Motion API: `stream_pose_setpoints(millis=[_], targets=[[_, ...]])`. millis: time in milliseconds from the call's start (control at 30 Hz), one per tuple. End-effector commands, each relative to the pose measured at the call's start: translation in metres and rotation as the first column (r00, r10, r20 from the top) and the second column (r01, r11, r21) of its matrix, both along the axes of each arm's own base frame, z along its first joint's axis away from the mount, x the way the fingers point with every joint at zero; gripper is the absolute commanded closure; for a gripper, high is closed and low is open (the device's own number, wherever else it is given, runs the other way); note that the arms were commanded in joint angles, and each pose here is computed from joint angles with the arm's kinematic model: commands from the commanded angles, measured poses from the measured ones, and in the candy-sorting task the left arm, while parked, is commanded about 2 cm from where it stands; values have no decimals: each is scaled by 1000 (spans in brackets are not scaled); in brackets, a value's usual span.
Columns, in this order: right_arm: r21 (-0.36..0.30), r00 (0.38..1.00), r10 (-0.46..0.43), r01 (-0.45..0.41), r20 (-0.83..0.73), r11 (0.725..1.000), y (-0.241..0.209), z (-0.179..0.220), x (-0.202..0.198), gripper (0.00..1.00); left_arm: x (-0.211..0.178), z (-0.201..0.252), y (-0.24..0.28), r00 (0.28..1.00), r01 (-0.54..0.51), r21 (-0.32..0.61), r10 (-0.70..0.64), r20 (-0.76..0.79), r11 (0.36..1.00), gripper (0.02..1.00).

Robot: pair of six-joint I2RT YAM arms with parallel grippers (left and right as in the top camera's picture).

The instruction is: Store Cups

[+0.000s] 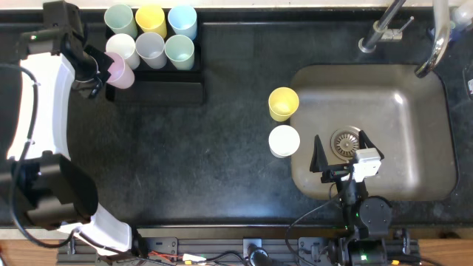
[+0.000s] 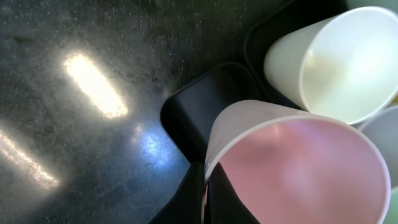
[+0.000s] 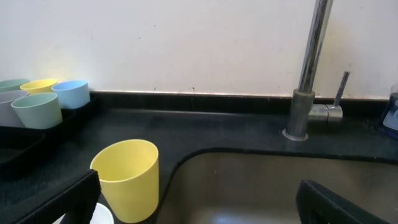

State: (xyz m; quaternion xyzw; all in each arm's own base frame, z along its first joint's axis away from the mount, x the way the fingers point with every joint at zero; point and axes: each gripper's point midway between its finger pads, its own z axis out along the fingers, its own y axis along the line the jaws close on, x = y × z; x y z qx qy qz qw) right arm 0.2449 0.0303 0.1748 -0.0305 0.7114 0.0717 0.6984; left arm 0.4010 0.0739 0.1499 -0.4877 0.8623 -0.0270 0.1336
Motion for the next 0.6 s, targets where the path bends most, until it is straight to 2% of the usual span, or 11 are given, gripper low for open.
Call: stream_pose_setpoints(millis=[33,600], targets=[[-4,1000,-1,1,-1,1000,-1,-4,0,3,3,-13,0,1000,-12,-18,11,-29,1000,982],[-4,1000,-1,1,-1,1000,-1,-4,0,3,3,-42,8,994,-21,13,22,-109,1000,982]])
